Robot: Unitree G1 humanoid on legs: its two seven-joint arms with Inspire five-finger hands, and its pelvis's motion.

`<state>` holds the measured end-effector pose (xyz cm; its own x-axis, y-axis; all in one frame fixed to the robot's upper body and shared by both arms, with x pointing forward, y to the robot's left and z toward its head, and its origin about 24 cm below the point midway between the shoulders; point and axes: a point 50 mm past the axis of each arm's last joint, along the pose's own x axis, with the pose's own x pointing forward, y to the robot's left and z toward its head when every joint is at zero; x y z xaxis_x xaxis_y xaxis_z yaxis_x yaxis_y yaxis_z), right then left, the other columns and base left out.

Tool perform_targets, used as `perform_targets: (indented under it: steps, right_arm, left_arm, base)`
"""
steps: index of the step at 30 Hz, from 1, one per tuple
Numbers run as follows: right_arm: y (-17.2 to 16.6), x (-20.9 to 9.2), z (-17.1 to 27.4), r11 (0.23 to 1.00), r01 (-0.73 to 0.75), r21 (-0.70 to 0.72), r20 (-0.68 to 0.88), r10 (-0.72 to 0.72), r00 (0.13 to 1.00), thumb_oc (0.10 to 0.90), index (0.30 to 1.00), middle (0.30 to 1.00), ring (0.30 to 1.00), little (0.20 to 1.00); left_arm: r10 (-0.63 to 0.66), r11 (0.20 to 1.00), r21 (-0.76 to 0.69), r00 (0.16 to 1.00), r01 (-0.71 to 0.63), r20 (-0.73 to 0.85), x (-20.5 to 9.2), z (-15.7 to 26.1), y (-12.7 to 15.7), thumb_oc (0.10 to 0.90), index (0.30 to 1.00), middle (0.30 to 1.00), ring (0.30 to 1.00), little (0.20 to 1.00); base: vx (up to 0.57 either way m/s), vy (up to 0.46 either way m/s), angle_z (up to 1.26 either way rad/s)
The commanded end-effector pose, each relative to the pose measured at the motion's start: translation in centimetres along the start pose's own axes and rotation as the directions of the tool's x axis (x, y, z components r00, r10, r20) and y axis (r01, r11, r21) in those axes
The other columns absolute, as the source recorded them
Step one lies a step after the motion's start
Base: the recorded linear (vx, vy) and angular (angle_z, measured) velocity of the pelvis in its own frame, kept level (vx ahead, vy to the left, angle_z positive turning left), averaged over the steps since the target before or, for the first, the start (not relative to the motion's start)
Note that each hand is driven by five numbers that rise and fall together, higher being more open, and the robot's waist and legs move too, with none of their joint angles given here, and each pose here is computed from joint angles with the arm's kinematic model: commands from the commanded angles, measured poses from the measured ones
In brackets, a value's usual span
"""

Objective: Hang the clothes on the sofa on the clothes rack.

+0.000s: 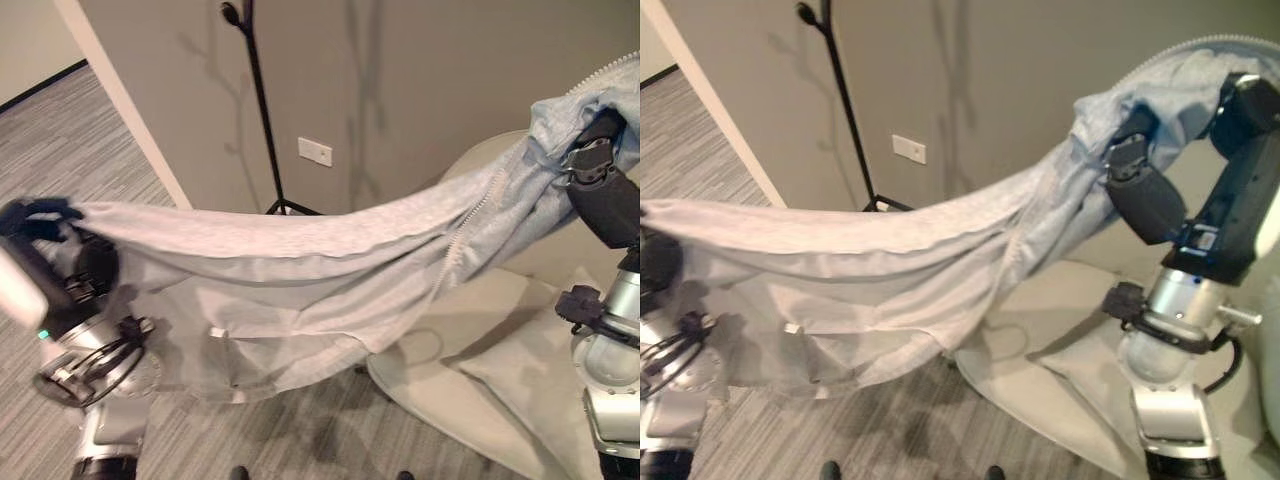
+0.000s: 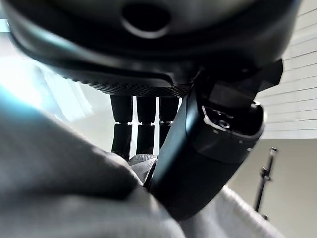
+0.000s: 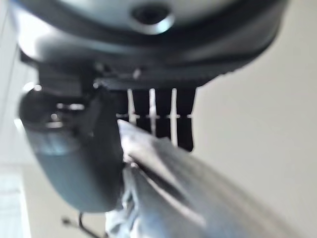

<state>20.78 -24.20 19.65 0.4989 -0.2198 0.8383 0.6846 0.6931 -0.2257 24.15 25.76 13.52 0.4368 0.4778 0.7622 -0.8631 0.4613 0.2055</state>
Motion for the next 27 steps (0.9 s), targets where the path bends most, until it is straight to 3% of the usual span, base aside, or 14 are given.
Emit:
perform_targets:
  steps: [1,4,8,13,17,20,22,23,25,27]
  right_arm:
    - [-2.6,1.2,0.7,0.978,0.186,-0.095,0.094,-0.177,0.98,0.4,0.3,0.3,0.3,0.3]
    - [-2.3,0.0,0.1,0.97,0.193,-0.146,0.021,-0.192,0.981,0.4,0.3,0.3,0.3,0.3]
    - [-0.9,-0.1,0.0,0.965,0.192,-0.177,0.013,-0.193,0.981,0.4,0.3,0.3,0.3,0.3]
    - [-2.0,-0.1,0.2,0.955,0.194,-0.225,0.064,-0.184,0.981,0.4,0.3,0.3,0.3,0.3]
    - [-2.7,0.2,0.1,0.922,0.226,-0.314,0.121,-0.198,0.973,0.4,0.3,0.3,0.3,0.3]
    - [-4.3,0.9,-0.1,0.834,0.317,-0.451,0.221,-0.239,0.945,0.4,0.3,0.3,0.3,0.3]
    - [-5.6,1.6,-0.6,0.73,0.367,-0.576,0.285,-0.241,0.928,0.4,0.3,0.3,0.3,0.3]
    - [-5.5,1.6,-0.6,0.728,0.368,-0.578,0.288,-0.24,0.927,0.4,0.3,0.3,0.3,0.3]
    - [-6.9,2.6,-1.0,0.604,0.412,-0.682,0.363,-0.21,0.908,0.4,0.3,0.3,0.3,0.3]
    - [-7.4,3.3,-0.9,0.565,0.446,-0.694,0.405,-0.205,0.891,0.4,0.3,0.3,0.3,0.3]
  left_arm:
    - [0.05,0.996,-0.079,0.973,-0.033,0.224,1.7,2.8,1.4,0.4,0.3,0.3,0.3,0.3]
    - [-0.022,0.995,-0.094,0.972,0.045,0.233,1.2,3.1,0.5,0.4,0.3,0.3,0.3,0.3]
    - [-0.021,0.994,-0.104,0.975,0.045,0.221,0.8,3.2,0.4,0.4,0.3,0.3,0.3,0.3]
    - [-0.093,0.991,-0.069,0.97,0.111,0.223,-0.1,2.9,0.1,0.4,0.3,0.3,0.3,0.3]
    - [-0.062,0.998,0.016,0.969,0.06,0.239,1.0,2.3,0.7,0.4,0.3,0.3,0.3,0.3]
    - [0.016,0.996,0.074,0.956,-0.04,0.294,2.2,2.3,0.7,0.4,0.3,0.3,0.3,0.3]
    - [0.052,0.99,0.107,0.942,-0.092,0.333,3.2,2.4,1.0,0.4,0.3,0.3,0.3,0.3]
    - [0.053,0.99,0.107,0.942,-0.094,0.331,3.2,2.4,1.0,0.4,0.3,0.3,0.3,0.3]
    - [0.093,0.98,0.125,0.915,-0.153,0.393,4.5,3.0,1.6,0.4,0.3,0.3,0.3,0.3]
    - [0.11,0.977,0.123,0.901,-0.176,0.419,5.1,3.3,1.5,0.4,0.3,0.3,0.3,0.3]
  base:
    - [0.02,0.617,0.74]
    - [0.01,0.448,0.6]
    - [-0.03,0.503,-0.18]
    - [0.09,0.307,-0.06]
    - [0.11,0.144,-0.25]
    - [0.16,0.071,-0.13]
    - [0.19,0.016,0.1]
    - [0.14,0.006,0.0]
    - [0.14,-0.022,-0.1]
    - [0.11,-0.054,0.02]
